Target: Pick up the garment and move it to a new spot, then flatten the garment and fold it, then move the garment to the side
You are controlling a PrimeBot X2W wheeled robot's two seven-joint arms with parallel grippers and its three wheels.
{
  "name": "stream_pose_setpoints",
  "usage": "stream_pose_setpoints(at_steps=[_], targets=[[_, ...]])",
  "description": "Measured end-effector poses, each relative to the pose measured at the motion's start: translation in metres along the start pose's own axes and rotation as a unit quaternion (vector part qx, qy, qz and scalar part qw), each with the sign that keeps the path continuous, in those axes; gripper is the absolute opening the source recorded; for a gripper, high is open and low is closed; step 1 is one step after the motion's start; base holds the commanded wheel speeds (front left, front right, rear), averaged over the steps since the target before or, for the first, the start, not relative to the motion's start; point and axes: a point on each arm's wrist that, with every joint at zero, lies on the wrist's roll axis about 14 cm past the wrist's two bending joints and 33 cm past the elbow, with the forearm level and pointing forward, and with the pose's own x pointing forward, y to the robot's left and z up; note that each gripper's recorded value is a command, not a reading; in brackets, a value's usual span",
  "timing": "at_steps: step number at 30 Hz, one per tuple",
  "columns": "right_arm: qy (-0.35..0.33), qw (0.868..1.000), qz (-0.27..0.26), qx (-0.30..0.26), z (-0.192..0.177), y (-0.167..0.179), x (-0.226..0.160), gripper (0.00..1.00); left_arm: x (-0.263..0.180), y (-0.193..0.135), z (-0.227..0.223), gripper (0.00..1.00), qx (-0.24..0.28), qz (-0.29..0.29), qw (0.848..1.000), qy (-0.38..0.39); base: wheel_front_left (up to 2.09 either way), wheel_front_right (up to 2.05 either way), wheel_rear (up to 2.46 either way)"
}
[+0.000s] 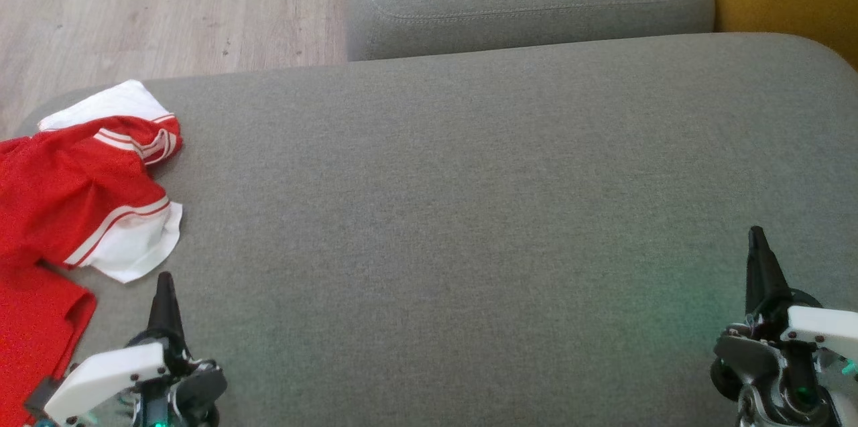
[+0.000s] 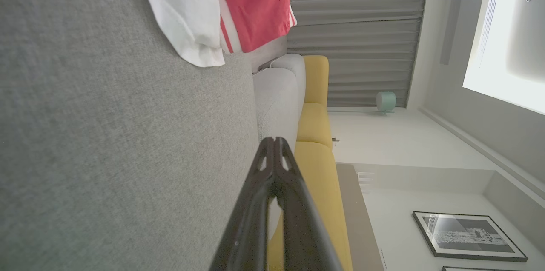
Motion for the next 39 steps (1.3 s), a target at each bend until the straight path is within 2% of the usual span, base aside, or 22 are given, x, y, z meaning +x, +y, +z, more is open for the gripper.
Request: stream_pose_setpoints(at_steps=[20, 21, 27, 33, 39], targets=[[0.0, 1.0, 0.0, 0.0, 0.0, 0.0, 0.0, 0.0, 0.0, 0.0, 0.0, 0.0, 0.0, 0.0, 1.0, 0.0, 0.0, 0.0, 0.0], [0.0, 1.0, -0.001, 0.0, 0.0, -0.001, 0.0, 1.0, 0.0, 0.001, 0.0, 1.0, 0.0, 0.001, 1.0, 0.0, 0.0, 0.0, 0.0], [-0.003, 0.999, -0.048, 0.002, 0.0, -0.032, -0.015, 1.0, -0.015, 0.032, -0.002, 1.0, -0.003, 0.047, 0.999, -0.002, 0.0, 0.0, 0.0], [0.0, 0.999, -0.048, -0.021, -0.002, -0.032, -0.014, 1.0, -0.014, 0.03, -0.003, 1.0, 0.004, 0.044, 0.999, -0.002, 0.0, 0.0, 0.0], [0.005, 0.996, -0.041, -0.074, -0.006, -0.026, -0.013, 1.0, -0.014, 0.03, -0.007, 1.0, 0.031, 0.045, 0.998, -0.001, 0.0, 0.0, 0.0]])
